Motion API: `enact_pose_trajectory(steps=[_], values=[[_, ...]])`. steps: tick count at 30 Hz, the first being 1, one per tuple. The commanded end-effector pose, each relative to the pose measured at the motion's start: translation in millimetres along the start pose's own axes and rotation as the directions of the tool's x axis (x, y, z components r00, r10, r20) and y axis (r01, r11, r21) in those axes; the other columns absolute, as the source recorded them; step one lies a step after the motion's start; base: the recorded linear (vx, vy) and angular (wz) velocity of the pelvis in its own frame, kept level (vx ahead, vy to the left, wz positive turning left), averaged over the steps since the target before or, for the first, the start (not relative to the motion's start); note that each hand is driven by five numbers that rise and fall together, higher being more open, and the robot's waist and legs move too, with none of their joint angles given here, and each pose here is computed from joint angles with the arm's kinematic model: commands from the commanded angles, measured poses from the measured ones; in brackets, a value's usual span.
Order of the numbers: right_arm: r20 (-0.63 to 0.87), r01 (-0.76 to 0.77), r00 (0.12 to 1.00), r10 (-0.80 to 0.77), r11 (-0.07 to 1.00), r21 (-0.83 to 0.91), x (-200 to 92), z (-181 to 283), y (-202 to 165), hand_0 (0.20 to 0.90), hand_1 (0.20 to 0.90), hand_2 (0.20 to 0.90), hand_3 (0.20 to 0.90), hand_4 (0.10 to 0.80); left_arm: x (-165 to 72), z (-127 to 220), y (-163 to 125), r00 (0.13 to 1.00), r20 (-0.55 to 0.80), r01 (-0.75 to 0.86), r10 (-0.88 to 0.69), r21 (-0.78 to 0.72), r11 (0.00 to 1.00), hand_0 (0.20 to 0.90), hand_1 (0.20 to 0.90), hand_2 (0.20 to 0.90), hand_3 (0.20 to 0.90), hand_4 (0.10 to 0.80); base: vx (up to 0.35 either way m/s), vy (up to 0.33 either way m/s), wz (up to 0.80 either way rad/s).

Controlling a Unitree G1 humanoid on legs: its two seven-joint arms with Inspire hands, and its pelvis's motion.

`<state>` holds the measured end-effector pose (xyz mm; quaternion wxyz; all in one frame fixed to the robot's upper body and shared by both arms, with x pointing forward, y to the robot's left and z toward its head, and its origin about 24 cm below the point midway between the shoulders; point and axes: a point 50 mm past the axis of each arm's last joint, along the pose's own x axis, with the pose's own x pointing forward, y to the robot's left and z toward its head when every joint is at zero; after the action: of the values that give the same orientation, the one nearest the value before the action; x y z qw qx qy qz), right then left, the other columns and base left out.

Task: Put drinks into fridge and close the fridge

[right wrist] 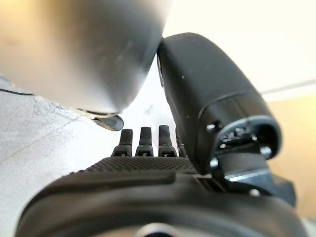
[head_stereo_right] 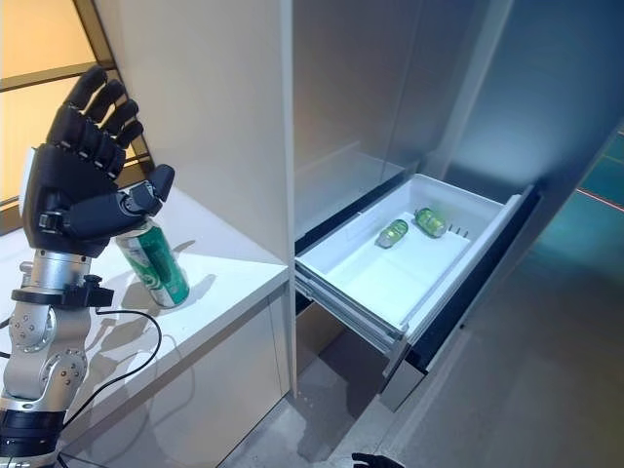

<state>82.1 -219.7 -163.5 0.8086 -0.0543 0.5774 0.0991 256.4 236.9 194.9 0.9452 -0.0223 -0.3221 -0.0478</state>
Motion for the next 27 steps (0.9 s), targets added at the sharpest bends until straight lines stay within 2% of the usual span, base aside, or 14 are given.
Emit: enact_pose_trajectory(steps=[1,11,18,27], values=[[-0.05,-0.043,0.998,0.04,0.997,-0.065,3.5,-1.5,10.6,0.9,0.9,0.9,0.9,0.8,27.5,47.9,8.8,0.977,0.215,-0.039,0.008,0.139,0.99,0.9,0.9,0.9,0.9,0.8,0.007,0.014,0.06],[-0.071,-0.045,0.997,0.04,0.996,-0.079,2.9,-0.9,7.3,0.9,0.9,0.9,0.9,0.8,23.8,32.0,43.9,0.984,0.075,-0.175,0.164,0.166,0.971,0.9,0.9,0.9,0.9,0.8,0.002,0.01,0.07],[-0.079,-0.034,0.996,0.028,0.997,-0.075,1.1,-3.0,1.5,0.9,0.9,0.9,0.9,0.8,21.3,19.6,50.6,0.99,-0.032,-0.136,0.138,0.068,0.988,0.9,0.9,0.9,0.9,0.8,0.0,0.0,0.0],[-0.088,-0.036,0.996,0.028,0.996,-0.081,-0.4,-3.9,-2.8,0.9,0.9,0.9,0.9,0.8,22.3,11.7,54.6,0.99,-0.099,-0.094,0.098,0.044,0.995,0.9,0.9,0.9,0.9,0.8,0.0,0.0,0.0]])
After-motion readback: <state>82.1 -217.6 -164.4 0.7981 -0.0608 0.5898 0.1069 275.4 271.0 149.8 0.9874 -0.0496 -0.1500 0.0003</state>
